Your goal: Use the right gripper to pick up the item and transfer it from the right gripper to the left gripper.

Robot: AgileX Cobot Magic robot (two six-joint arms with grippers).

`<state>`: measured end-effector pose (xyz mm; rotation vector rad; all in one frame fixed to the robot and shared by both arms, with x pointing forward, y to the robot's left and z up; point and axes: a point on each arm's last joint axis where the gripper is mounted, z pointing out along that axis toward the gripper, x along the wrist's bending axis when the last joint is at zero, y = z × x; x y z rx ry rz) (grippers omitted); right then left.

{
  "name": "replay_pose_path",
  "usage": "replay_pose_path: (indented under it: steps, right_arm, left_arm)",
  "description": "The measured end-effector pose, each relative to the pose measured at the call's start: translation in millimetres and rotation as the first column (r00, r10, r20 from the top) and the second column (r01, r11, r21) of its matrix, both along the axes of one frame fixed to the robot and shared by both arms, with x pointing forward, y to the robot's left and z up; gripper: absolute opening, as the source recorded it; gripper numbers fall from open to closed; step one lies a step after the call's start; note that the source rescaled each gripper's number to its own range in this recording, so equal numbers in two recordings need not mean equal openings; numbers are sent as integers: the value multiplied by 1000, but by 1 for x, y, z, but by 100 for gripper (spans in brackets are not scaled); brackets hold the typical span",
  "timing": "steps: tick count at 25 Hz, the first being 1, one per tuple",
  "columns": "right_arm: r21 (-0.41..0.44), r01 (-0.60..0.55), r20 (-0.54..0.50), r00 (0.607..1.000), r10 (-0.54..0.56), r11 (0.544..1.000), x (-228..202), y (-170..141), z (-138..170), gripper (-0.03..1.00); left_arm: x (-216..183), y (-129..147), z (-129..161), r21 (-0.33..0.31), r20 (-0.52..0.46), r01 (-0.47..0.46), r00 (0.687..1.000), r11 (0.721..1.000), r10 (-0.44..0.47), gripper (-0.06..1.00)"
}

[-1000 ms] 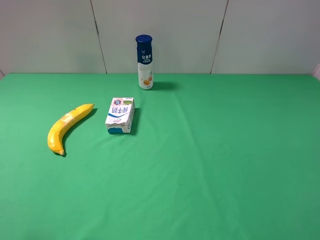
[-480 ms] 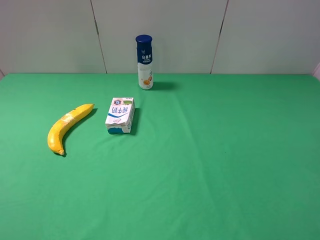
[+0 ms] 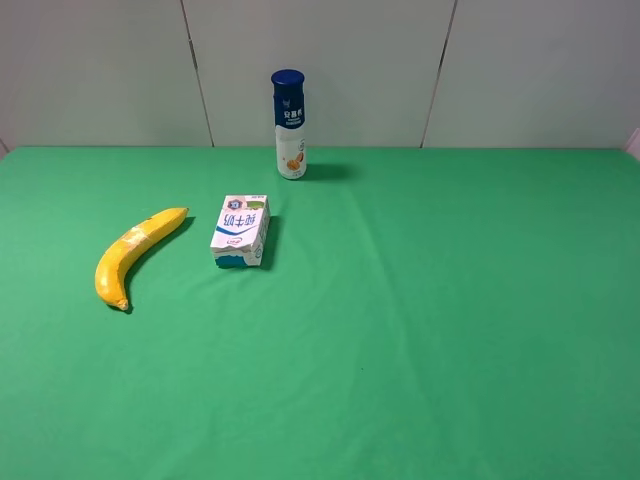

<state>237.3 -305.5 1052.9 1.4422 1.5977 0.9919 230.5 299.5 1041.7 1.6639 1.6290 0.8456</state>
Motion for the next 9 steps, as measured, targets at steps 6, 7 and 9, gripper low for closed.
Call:
replay_pose_path:
  steps: [6,7,9]
  right_arm:
    - [0,0,0,1000,0,1000,0,0,0,100]
    - [0,0,0,1000,0,1000,0,0,0,100]
    - [0,0,0,1000,0,1000,0,0,0,100]
  left_arm:
    - [0,0,0,0,0,0,1000,1000,0,100]
    - [0,0,0,-1,0,-1,1000,1000,1,100]
    - [0,0,0,-1,0,-1,1000,1000,1,100]
